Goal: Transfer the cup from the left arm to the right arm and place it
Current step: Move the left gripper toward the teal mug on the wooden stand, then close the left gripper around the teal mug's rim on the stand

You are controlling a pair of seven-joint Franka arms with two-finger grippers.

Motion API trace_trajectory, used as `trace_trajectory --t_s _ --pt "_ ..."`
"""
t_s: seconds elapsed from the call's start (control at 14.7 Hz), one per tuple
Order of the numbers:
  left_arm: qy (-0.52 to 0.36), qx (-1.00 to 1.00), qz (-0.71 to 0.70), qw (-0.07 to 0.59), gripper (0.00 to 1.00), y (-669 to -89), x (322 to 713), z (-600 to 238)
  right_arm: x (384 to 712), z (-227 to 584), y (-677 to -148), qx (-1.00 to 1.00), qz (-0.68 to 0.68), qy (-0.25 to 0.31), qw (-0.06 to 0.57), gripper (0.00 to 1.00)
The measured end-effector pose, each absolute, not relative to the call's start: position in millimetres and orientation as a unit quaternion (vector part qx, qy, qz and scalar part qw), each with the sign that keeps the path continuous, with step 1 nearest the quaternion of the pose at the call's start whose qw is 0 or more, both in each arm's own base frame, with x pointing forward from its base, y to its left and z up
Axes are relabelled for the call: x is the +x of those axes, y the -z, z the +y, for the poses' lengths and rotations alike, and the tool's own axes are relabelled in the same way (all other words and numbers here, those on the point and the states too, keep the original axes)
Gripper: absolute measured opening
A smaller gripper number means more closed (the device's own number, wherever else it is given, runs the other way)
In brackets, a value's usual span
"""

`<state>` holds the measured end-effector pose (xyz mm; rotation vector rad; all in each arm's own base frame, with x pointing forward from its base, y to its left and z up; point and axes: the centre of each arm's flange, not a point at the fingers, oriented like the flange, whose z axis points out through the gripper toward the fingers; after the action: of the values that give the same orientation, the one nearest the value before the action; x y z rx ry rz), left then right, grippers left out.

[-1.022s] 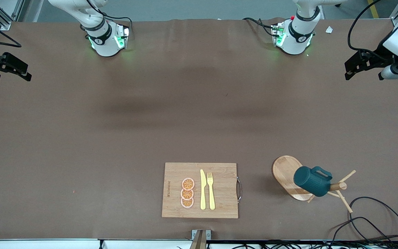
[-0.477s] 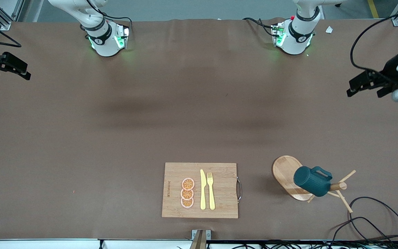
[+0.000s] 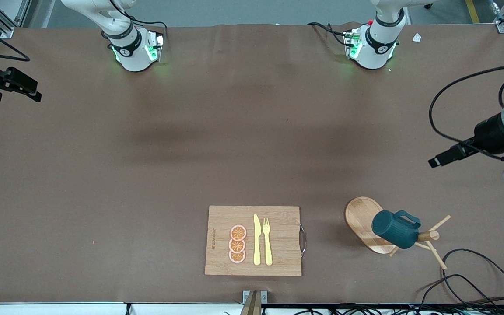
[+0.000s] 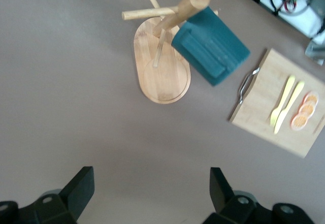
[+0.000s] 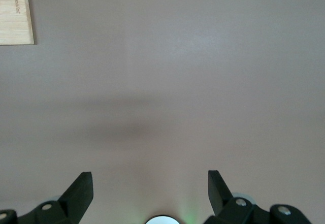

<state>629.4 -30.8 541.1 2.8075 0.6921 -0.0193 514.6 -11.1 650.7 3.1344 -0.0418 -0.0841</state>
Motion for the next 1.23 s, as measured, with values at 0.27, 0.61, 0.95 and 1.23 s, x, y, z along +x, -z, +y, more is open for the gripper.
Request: trace_trajectory --t_s 0.27,0.61,0.95,1.23 --pt "0.013 0.931 0.333 0.148 1.0 -501.8 654.1 -61.0 513.9 -13.4 -653.2 1.0 -0.016 0.023 0.0 1.0" --pt "-0.002 0.887 0.43 0.17 1.0 -464.8 679.5 -82.5 512.2 -13.1 -663.0 1.0 -0.015 0.012 0.0 1.0" --pt "0.01 0.841 0.494 0.219 1.0 -431.1 701.1 -65.9 511.3 -13.8 -671.9 1.0 -0.016 0.004 0.0 1.0" --pt "0.01 0.818 0.522 0.242 1.0 -406.1 716.7 -50.4 506.9 -15.8 -667.0 0.999 -0.018 0.028 0.0 1.0"
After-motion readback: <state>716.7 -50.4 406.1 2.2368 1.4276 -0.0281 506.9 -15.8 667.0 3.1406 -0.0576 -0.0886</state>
